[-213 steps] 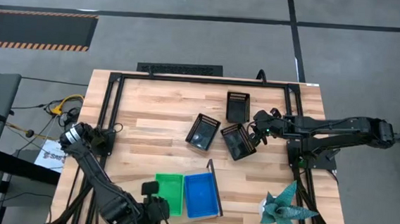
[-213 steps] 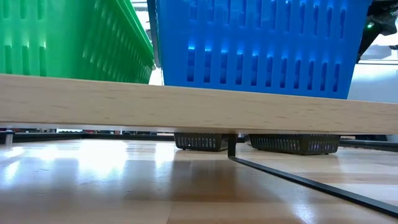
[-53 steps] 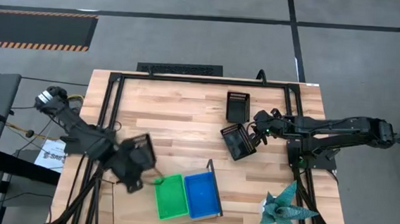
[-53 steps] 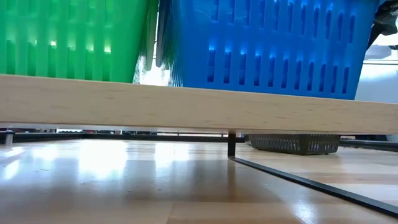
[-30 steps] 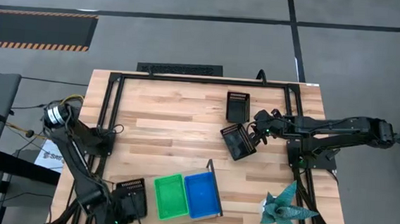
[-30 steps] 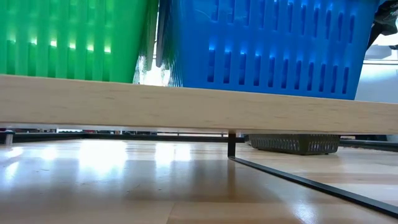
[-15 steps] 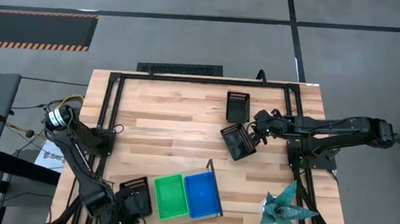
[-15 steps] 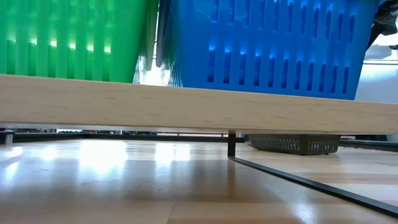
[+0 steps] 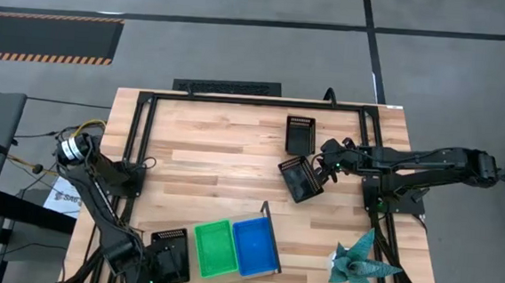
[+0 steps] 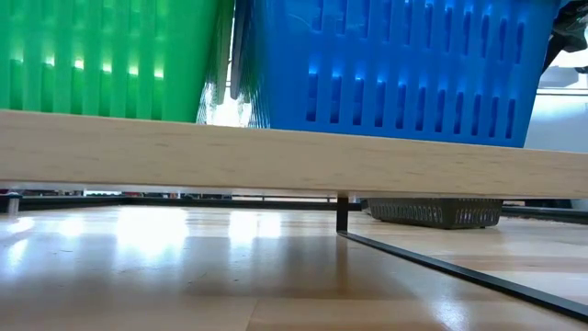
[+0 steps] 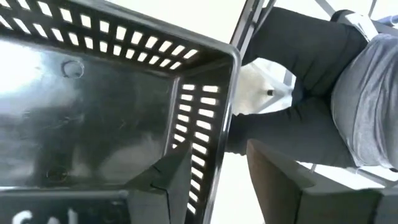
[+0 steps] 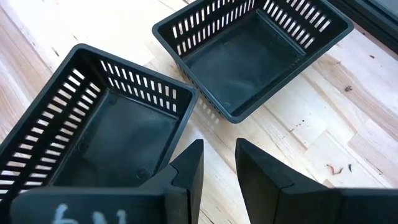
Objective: Stack baskets on shelf by color
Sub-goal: Adjust the black baskets to the center of the table
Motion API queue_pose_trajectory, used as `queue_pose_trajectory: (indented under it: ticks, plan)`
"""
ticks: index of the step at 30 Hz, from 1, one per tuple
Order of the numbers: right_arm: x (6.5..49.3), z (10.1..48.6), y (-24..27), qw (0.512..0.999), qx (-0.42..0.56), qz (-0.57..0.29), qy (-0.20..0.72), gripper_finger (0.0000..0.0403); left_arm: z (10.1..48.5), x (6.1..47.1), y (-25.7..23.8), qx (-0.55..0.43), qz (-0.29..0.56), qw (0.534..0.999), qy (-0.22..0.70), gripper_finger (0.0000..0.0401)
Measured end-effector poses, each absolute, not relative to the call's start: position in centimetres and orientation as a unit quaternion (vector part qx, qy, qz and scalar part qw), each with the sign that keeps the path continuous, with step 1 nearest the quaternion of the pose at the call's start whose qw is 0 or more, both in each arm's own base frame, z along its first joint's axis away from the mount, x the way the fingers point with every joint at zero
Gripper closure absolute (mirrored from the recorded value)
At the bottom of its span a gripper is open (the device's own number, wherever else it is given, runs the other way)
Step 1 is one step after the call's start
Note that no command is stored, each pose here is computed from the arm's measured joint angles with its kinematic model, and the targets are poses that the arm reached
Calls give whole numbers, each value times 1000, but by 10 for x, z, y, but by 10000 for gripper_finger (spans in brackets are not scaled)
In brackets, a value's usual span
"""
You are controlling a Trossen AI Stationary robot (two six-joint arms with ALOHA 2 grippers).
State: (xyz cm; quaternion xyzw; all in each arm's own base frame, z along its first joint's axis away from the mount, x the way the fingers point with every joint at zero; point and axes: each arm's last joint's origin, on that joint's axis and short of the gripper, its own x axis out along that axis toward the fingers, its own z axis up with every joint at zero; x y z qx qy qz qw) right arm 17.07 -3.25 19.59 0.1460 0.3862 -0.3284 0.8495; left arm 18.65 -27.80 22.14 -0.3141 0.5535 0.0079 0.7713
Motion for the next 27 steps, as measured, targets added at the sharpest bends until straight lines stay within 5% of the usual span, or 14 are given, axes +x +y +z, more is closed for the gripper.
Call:
queue_pose_trajectory:
  ticks: [9,13,19,27]
  plan:
    - [171,196,-33,844,175,-342,375,285,253,205,-274,-300,-46,800,519,253]
    - [169,195,-32,833,207,-358,369,285,283,222,-263,-252,-72,850,456,252]
    - [168,186,-32,795,258,-394,382,285,331,245,-232,-143,2,924,355,252]
    - [195,148,-33,751,298,-389,443,285,366,254,-208,-63,35,939,335,253]
